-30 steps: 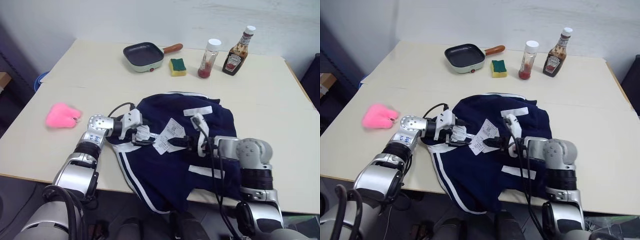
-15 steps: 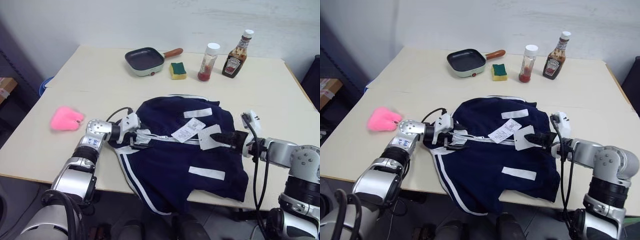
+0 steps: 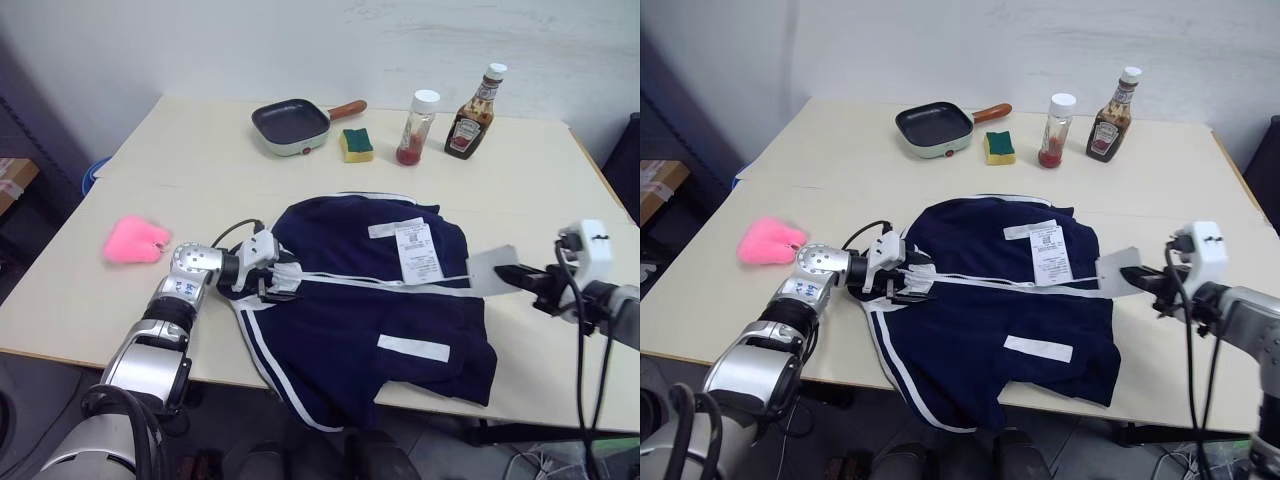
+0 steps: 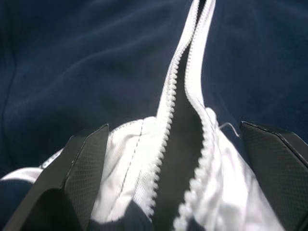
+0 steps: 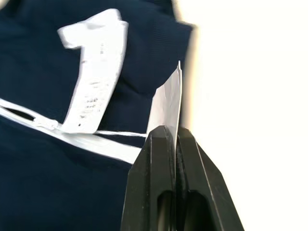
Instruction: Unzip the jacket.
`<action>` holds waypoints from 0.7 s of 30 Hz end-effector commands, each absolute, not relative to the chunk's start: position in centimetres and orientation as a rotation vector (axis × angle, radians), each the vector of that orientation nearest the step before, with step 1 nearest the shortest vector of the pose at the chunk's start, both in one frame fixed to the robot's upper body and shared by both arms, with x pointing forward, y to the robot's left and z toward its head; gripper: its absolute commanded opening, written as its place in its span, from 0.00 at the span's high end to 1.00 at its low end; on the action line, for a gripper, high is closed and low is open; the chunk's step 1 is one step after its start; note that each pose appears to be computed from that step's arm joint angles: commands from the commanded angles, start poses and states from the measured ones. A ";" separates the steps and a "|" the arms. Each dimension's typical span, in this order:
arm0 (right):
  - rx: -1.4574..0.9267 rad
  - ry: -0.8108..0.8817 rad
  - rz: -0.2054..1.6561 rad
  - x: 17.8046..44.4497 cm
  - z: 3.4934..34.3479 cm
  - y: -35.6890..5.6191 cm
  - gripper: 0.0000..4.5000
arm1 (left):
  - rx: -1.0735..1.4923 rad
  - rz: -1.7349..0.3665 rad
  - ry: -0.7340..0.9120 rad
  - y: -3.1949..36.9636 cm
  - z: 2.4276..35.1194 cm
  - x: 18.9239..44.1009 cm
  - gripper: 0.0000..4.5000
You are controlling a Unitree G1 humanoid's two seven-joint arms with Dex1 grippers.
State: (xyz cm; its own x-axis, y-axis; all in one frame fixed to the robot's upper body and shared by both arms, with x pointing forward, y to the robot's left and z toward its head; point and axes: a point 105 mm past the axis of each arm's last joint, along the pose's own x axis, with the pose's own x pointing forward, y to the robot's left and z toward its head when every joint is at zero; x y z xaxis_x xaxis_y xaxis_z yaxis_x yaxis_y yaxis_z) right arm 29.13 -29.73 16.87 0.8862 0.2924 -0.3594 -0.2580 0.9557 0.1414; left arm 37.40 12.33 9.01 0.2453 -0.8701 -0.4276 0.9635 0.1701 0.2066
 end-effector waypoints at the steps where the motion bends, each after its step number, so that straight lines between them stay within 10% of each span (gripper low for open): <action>1: -0.006 0.287 0.160 28.1 19.5 -33.8 0.99 | 0.478 -1.341 0.455 14.2 4.5 35.3 0.00; 11: -0.184 0.144 -0.181 26.5 21.4 -43.3 0.99 | 0.481 -1.352 0.460 14.2 4.2 35.1 0.00; 21: -0.158 0.241 -0.002 28.4 17.6 -39.5 0.95 | 0.440 -1.397 0.312 13.1 6.1 35.0 0.00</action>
State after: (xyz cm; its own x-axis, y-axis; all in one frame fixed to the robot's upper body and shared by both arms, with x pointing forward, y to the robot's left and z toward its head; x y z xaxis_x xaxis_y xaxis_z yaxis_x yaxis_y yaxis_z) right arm 28.66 -40.23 17.20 0.9688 -0.0545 -0.2417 0.0128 0.9852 -0.1710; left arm 36.76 12.43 8.81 0.2260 -0.8823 -0.4129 0.9664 0.1498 0.2089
